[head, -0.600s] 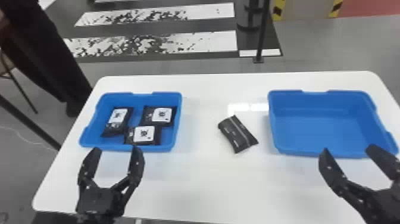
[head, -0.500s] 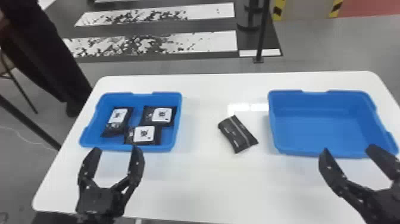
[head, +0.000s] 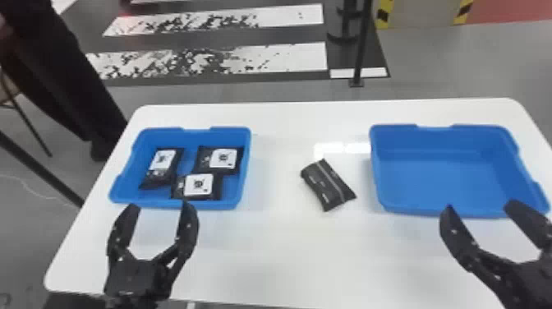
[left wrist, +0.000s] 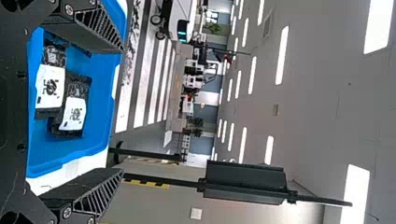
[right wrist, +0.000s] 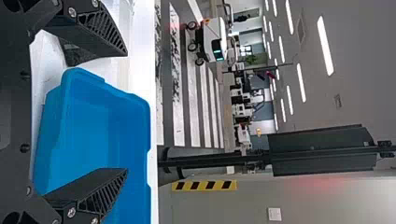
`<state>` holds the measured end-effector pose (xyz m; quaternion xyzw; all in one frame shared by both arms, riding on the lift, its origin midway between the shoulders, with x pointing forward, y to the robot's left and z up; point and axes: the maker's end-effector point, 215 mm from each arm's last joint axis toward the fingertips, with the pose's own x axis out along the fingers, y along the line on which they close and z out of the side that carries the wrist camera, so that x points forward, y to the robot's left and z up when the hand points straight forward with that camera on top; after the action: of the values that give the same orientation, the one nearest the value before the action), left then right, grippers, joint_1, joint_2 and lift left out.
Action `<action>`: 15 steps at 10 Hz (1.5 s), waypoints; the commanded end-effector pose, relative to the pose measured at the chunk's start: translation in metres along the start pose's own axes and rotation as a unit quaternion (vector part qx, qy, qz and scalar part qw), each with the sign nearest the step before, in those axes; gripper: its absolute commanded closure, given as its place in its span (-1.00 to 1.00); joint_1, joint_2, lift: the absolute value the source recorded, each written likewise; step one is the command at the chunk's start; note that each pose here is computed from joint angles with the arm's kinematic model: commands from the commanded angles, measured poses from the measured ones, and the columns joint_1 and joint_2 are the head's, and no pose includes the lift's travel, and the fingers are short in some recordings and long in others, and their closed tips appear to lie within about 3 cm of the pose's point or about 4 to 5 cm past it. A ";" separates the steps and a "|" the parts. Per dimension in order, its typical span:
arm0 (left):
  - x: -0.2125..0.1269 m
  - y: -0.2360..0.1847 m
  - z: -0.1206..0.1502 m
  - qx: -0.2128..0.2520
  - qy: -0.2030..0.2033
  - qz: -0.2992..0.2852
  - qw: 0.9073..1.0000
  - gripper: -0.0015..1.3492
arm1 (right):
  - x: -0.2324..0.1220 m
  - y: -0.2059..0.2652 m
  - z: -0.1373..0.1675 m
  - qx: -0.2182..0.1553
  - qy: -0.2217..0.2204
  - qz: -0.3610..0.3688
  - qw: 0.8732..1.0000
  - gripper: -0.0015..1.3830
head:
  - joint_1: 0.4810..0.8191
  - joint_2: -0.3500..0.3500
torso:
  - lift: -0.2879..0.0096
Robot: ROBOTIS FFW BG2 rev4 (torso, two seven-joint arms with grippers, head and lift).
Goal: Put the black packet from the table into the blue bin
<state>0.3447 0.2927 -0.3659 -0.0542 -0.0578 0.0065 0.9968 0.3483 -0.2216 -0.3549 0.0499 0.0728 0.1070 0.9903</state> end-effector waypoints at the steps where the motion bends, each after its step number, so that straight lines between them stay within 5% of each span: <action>1: 0.003 -0.006 0.001 0.002 -0.003 -0.009 1.000 -0.81 | 0.000 0.000 0.001 -0.001 -0.001 0.000 1.000 -0.80 | 0.27 0.34 | 0.20; 4: 0.028 -0.051 -0.013 -0.010 0.019 -0.063 0.998 -0.82 | 0.000 0.000 0.000 0.000 0.000 0.000 1.000 -0.80 | 0.27 0.24 | 0.20; 8: 0.075 -0.114 -0.033 0.038 0.058 -0.157 0.985 -0.82 | 0.000 -0.001 0.000 0.000 0.000 -0.001 1.000 -0.80 | 0.27 -0.10 | 0.20; 15: 0.153 -0.218 -0.106 0.057 0.145 -0.266 0.951 -0.82 | 0.002 -0.002 -0.001 0.001 -0.001 -0.002 1.000 -0.80 | 0.27 -0.52 | 0.20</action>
<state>0.5058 0.0736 -0.4231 0.0176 0.0655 -0.2596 0.9633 0.3502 -0.2234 -0.3559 0.0509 0.0723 0.1052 0.9905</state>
